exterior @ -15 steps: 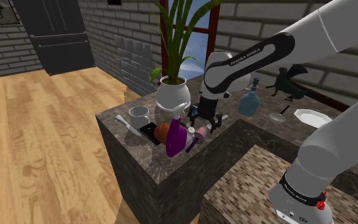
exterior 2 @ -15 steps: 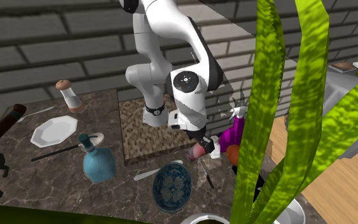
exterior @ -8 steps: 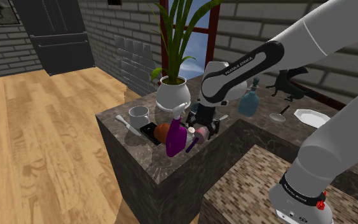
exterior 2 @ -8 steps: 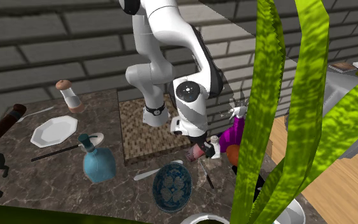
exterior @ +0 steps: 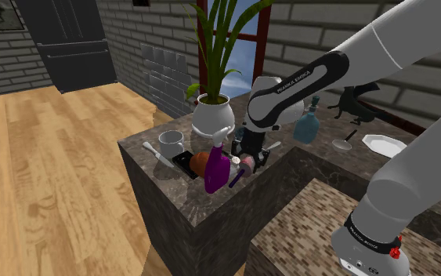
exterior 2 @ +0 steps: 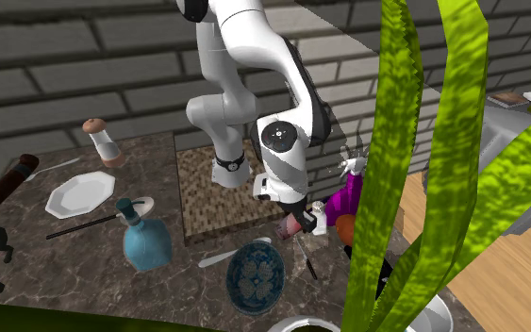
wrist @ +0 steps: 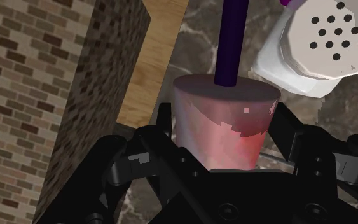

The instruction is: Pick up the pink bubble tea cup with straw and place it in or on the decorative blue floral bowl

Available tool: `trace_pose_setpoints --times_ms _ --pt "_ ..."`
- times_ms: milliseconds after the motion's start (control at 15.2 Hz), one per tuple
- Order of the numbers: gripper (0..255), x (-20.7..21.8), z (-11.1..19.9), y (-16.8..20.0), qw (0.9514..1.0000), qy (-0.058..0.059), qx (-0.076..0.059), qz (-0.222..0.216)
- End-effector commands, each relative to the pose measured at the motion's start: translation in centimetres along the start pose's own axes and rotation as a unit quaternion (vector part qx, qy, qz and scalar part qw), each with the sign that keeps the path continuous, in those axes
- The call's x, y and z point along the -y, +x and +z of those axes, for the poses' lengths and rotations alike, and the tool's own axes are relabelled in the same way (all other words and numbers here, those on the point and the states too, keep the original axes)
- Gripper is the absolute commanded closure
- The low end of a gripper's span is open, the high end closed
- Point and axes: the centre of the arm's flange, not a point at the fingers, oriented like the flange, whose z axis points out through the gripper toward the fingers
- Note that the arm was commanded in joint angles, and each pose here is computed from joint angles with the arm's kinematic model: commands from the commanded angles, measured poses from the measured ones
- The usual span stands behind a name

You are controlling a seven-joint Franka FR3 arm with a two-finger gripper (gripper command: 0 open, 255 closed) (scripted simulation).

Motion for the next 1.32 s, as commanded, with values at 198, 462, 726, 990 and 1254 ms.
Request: trace_pose_setpoints --times_ms 198,462,726,990,1254 --pt "255 0.0 0.0 0.0 1.0 0.0 0.0 0.0" --pt "255 0.0 0.0 0.0 1.0 0.0 0.0 0.0" --pt "255 0.1 -2.1 -0.5 1.0 0.0 0.0 0.0" --pt "255 0.2 -4.1 -0.9 1.0 0.0 0.0 0.0" --pt "255 0.3 -6.2 -1.4 1.0 0.0 0.0 0.0"
